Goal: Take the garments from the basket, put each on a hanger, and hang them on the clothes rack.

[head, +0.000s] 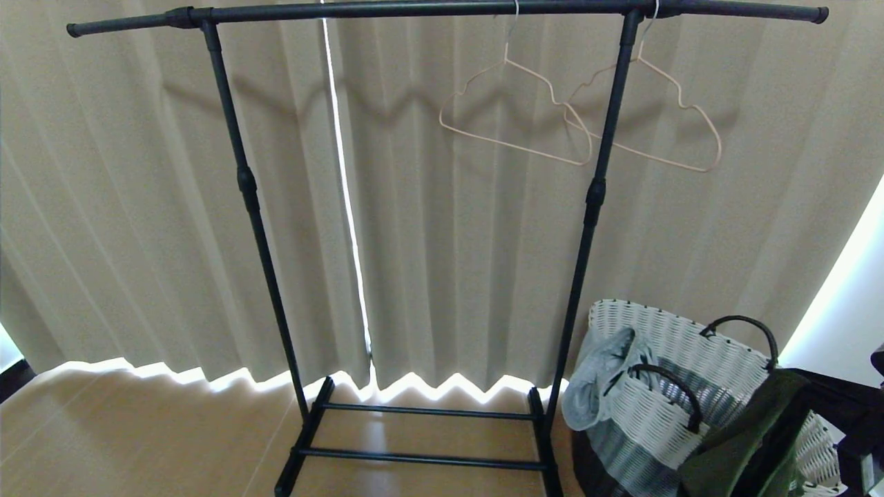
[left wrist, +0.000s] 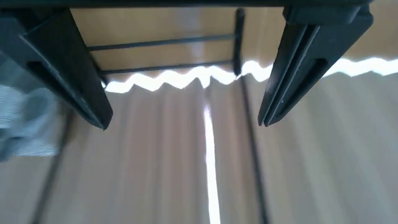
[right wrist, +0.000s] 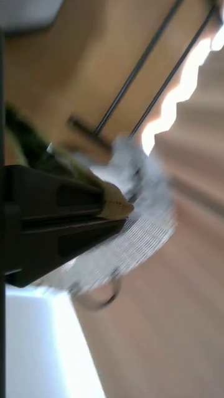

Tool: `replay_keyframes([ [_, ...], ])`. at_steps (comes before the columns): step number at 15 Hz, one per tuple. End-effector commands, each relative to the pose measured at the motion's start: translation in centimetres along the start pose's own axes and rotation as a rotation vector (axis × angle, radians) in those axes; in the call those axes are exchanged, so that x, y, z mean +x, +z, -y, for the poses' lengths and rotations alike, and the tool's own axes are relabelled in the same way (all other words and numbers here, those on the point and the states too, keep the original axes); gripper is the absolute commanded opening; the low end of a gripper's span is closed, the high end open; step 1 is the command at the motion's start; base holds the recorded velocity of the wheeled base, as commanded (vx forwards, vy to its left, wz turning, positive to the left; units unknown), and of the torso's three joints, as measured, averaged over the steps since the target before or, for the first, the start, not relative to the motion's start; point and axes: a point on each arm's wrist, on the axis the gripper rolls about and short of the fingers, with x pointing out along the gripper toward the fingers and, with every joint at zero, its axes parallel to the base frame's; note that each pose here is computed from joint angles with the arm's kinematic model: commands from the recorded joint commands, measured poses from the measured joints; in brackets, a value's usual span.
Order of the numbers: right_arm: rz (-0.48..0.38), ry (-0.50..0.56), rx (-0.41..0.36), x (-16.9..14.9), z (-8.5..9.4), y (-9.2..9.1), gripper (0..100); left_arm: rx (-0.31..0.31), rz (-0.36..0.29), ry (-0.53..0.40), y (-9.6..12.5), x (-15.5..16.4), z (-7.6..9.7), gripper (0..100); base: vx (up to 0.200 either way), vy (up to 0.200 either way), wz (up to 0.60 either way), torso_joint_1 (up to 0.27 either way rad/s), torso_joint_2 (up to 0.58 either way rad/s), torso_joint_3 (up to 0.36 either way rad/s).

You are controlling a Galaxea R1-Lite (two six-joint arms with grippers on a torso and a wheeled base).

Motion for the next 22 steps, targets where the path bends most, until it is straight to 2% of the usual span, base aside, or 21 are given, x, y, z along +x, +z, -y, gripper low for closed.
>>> replay_keyframes([
  [1, 0.068, 0.108, 0.026, 0.3, -1.0, 1.7, 0, 0.008, 0.095, -0.069, 2.6, -0.5, 0.1, 100, 0.0, 0.0, 0.0, 0.0, 0.0, 0.0],
  [3, 0.094, 0.153, 0.05, 0.7, -1.2, 2.9, 0, 0.015, 0.127, -0.155, 4.9, -1.3, 0.2, 100, 0.0, 0.0, 0.0, 0.0, 0.0, 0.0],
  [5, 0.111, 0.167, 0.052, 1.3, -1.1, 3.9, 0, 0.009, 0.073, -0.256, 6.8, -1.1, 0.3, 100, 0.0, 0.0, 0.0, 0.0, 0.0, 0.0],
  [6, 0.124, 0.189, 0.054, 1.7, -1.3, 4.6, 0, -0.006, 0.006, -0.308, 8.3, 0.3, 0.3, 100, 0.0, 0.0, 0.0, 0.0, 0.0, 0.0],
  [9, 0.175, 0.255, 0.096, 2.1, -1.8, 6.7, 0, -0.05, -0.171, -0.366, 11.0, 6.1, -0.2, 100, 0.0, 0.0, 0.0, 0.0, 0.0, 0.0],
  [10, 0.192, 0.278, 0.111, 2.3, -2.0, 7.5, 0, -0.058, -0.194, -0.396, 11.5, 8.3, -0.2, 100, 0.0, 0.0, 0.0, 0.0, 0.0, 0.0],
  [12, 0.217, 0.3, 0.113, 3.0, -2.1, 8.9, 0, -0.06, -0.202, -0.499, 12.0, 12.4, 0.7, 100, 0.0, 0.0, 0.0, 0.0, 0.0, 0.0],
  [14, 0.239, 0.309, 0.11, 3.4, -2.2, 9.8, 0, -0.052, -0.242, -0.581, 12.0, 15.1, 2.5, 100, 0.0, 0.0, 0.0, 0.0, 0.0, 0.0],
  [16, 0.258, 0.303, 0.11, 3.3, -2.0, 10.4, 0, -0.048, -0.305, -0.633, 11.9, 18.1, 6.0, 100, 0.0, 0.0, 0.0, 0.0, 0.0, 0.0],
  [17, 0.268, 0.301, 0.112, 3.3, -1.9, 10.6, 0, -0.057, -0.322, -0.658, 11.6, 19.4, 8.3, 100, 0.0, 0.0, 0.0, 0.0, 0.0, 0.0],
  [19, 0.28, 0.299, 0.131, 3.1, -1.8, 11.0, 0, -0.035, -0.356, -0.691, 10.6, 21.3, 12.5, 100, 0.0, 0.0, 0.0, 0.0, 0.0, 0.0],
  [21, 0.299, 0.3, 0.184, 2.8, -1.5, 11.6, 0, -0.026, -0.382, -0.727, 9.9, 21.7, 15.7, 100, 0.0, 0.0, 0.0, 0.0, 0.0, 0.0],
  [22, 0.32, 0.298, 0.206, 2.5, -1.2, 12.4, 0, -0.053, -0.396, -0.753, 9.6, 21.6, 18.2, 100, 0.0, 0.0, 0.0, 0.0, 0.0, 0.0],
])
